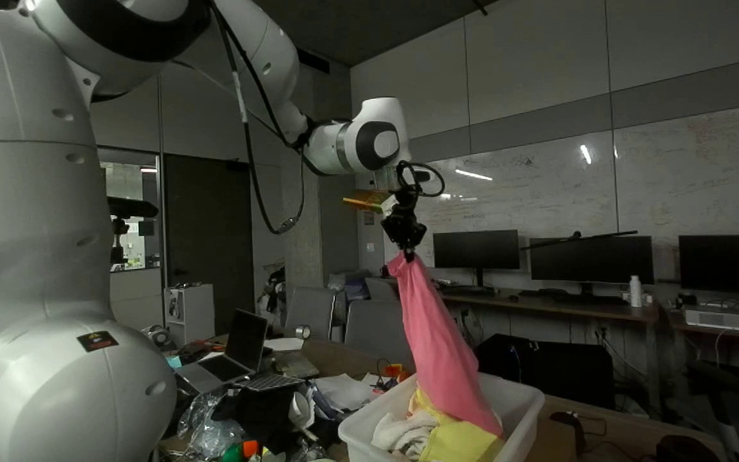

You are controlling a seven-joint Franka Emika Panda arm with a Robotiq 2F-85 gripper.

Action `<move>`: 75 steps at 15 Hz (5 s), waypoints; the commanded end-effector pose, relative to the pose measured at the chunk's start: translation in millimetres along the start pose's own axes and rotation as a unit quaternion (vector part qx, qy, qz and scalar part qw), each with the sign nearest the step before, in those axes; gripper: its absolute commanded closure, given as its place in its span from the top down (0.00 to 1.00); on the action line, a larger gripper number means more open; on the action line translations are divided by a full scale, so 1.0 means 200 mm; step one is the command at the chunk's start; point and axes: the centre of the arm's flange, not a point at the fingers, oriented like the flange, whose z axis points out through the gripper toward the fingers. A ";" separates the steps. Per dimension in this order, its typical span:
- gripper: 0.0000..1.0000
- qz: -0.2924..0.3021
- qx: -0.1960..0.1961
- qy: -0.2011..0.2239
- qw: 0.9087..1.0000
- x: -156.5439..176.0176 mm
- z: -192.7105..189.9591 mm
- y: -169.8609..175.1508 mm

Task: Remove the clothes from the storage box

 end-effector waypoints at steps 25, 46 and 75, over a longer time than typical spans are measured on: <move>0.40 -0.284 -0.072 -0.160 0.943 -0.33 0.05 -1.43; 1.00 -0.108 -0.139 -0.266 0.948 -0.16 1.03 -0.17; 1.00 -0.104 -0.088 -0.253 0.958 -0.17 1.25 0.44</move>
